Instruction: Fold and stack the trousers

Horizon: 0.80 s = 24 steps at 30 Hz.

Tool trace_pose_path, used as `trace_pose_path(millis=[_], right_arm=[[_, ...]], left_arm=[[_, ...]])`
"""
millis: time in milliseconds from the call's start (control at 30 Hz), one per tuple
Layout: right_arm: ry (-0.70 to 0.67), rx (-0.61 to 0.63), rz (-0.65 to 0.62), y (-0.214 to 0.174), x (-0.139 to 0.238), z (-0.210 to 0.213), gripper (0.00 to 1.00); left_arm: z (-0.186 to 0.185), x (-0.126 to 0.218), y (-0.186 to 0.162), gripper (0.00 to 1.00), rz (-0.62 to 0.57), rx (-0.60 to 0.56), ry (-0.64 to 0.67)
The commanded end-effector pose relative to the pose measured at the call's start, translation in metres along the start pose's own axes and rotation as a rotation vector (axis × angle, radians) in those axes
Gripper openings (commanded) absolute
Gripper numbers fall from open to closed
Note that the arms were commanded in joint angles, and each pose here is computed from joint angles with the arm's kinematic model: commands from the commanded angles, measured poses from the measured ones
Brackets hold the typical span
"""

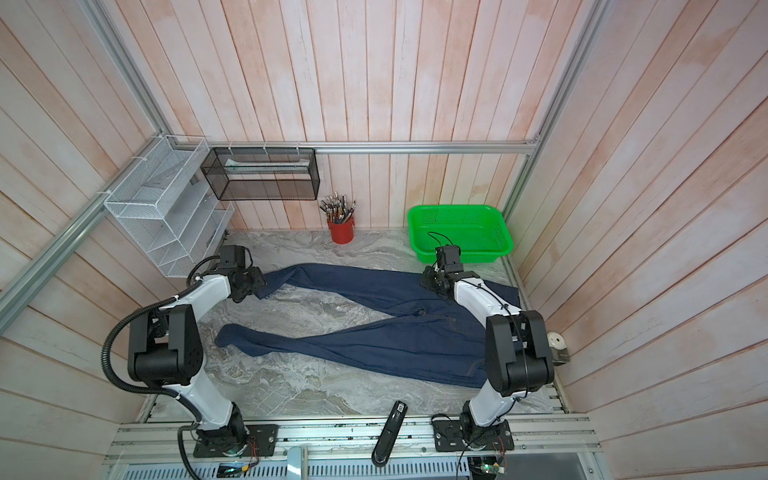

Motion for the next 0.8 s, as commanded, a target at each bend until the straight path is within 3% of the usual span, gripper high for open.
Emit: trace_pose_path(millis=[0,333,500,600,767], right_arm=[[0.025,-0.012,-0.003,-0.003,0.01,0.006,0.42],[0.031,0.002,0.011,-0.013,0.013,0.006,0.42],[0.031,0.001,0.006,-0.016,0.015,0.005,0.41],[0.036,-0.003,0.0,-0.015,0.018,0.006,0.41],[0.05,0.002,-0.013,-0.015,0.024,0.007,0.41]], left_arm=[[-0.004,-0.014,0.017,0.61,-0.021,0.016,-0.023],[-0.009,-0.033,0.021,0.38,0.017,0.004,-0.052],[-0.01,-0.027,0.021,0.17,0.01,-0.011,-0.065],[-0.012,-0.011,0.022,0.0,-0.004,-0.026,-0.082],[-0.028,0.061,0.017,0.0,-0.112,-0.082,-0.103]])
Point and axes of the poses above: each gripper's point midway between its finger pads, its own x axis back along the fingers, its own z axis along the line the jaws close on, y = z × x, the point moved 7 cm from there along x, back along the fingers, and after that the axes turned 4 degrees about x, right-handed, at the moved point
